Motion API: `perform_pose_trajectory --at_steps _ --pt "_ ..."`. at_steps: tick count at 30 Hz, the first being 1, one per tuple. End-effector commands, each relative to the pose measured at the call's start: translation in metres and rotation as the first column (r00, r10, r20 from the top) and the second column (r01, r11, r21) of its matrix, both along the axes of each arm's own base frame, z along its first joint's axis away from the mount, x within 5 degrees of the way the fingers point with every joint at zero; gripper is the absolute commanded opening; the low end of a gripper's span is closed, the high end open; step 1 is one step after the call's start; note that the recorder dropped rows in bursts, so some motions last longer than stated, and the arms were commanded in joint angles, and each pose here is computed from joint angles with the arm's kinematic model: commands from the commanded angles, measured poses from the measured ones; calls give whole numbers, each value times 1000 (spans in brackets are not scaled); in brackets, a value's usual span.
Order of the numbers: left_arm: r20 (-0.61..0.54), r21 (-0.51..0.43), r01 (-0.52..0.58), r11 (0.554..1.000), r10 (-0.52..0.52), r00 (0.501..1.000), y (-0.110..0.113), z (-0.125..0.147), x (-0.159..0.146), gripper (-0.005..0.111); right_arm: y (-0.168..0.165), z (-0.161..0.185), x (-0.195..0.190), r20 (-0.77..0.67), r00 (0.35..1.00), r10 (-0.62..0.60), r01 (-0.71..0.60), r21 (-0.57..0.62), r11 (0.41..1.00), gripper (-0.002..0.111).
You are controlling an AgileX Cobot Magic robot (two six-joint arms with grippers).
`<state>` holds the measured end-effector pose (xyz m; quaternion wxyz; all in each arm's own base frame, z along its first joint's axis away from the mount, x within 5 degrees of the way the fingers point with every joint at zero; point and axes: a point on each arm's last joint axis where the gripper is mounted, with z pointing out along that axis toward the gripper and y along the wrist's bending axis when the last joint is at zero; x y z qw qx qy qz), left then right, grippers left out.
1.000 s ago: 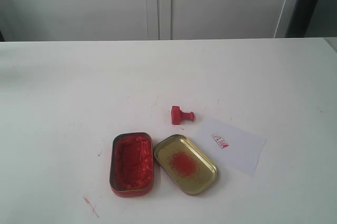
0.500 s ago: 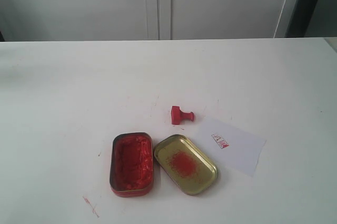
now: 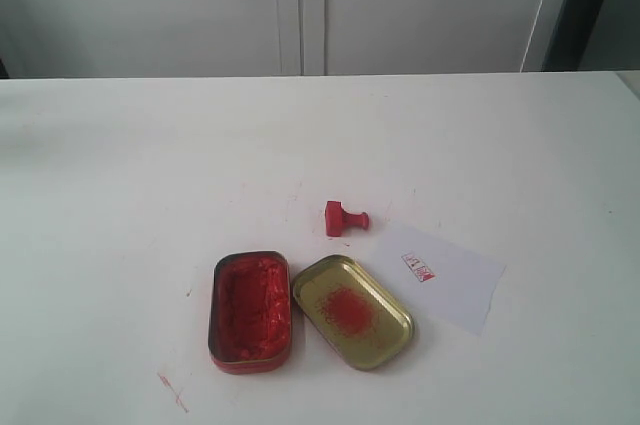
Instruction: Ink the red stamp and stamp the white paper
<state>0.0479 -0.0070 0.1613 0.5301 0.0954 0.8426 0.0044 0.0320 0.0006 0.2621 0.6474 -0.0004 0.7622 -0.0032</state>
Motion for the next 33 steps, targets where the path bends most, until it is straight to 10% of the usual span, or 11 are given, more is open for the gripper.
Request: perform_pose_trajectory --at_steps 1,33 --pt "-7 -3 5 1000 -5 1000 0 -3 0 0 0 -10 4 -5 1000 -4 4 3 1000 0" --pt "-7 -3 5 1000 -5 1000 0 -3 0 0 -1 -80 21 -98 995 -7 7 6 1000 0"
